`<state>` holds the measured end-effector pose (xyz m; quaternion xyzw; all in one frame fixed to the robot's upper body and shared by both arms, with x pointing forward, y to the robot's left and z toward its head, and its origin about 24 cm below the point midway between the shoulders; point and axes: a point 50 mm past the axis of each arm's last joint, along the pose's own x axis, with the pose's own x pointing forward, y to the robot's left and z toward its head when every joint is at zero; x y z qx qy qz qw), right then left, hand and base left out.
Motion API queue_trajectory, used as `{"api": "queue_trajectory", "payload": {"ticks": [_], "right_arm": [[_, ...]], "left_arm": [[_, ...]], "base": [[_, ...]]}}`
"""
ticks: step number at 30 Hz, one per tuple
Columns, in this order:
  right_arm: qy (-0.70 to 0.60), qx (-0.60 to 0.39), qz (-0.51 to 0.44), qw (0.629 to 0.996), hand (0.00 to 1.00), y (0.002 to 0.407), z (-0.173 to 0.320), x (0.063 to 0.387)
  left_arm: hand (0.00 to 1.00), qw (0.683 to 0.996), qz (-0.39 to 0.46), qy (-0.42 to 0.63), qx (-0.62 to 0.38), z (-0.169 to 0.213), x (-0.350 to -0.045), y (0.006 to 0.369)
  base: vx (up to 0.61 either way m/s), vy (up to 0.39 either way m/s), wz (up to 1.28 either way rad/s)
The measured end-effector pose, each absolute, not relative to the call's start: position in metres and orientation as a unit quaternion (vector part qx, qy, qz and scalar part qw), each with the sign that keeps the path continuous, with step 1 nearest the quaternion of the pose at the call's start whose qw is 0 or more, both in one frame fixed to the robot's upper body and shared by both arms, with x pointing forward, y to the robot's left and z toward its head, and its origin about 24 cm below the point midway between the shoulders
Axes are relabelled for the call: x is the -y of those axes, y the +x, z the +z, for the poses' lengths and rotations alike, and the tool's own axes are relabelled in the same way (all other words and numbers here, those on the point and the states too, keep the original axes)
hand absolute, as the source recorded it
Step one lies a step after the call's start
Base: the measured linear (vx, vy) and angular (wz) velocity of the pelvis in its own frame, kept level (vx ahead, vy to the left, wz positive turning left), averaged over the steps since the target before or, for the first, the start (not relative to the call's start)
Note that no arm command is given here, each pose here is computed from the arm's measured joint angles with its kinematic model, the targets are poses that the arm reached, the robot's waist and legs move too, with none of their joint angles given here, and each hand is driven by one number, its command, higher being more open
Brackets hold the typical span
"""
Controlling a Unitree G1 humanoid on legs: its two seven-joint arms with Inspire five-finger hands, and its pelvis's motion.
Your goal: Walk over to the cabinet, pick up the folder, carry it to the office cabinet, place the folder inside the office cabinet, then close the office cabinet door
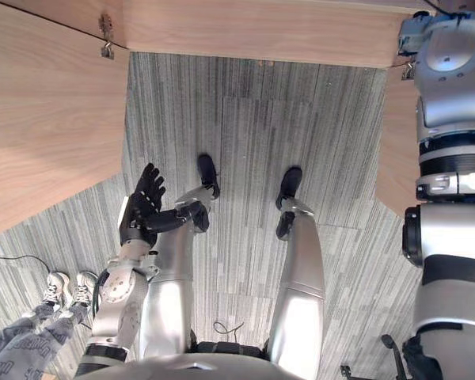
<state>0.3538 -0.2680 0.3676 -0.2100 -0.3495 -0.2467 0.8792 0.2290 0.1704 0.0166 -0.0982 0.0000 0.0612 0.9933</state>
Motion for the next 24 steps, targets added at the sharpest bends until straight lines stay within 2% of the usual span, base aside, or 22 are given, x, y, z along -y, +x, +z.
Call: {"api": "queue_trajectory", "payload": {"ticks": [6, 11, 14, 24], "right_arm": [[-0.173, 0.35, -0.234, 0.891, 0.0, 0.355, 0.368, 0.264], [-0.157, 0.411, -0.205, 0.874, 0.0, 0.339, 0.376, 0.243], [-0.152, 0.428, -0.194, 0.87, 0.0, 0.33, 0.355, 0.234], [-0.191, 0.35, -0.157, 0.903, 0.0, 0.316, 0.243, 0.209]], "left_arm": [[1.0, 0.991, 0.072, -0.106, -0.024, 0.005, -0.168, 0.227], [1.0, 0.991, 0.075, -0.113, -0.026, 0.005, -0.164, 0.229], [1.0, 0.991, 0.073, -0.111, -0.029, 0.004, -0.163, 0.231], [1.0, 0.994, 0.058, -0.067, -0.067, -0.008, -0.16, 0.24]], "base": [[-0.01, -0.005, 0.0], [0.0, 0.0, 0.0], [0.0, 0.001, 0.01], [0.01, 0.023, -0.06]]}}
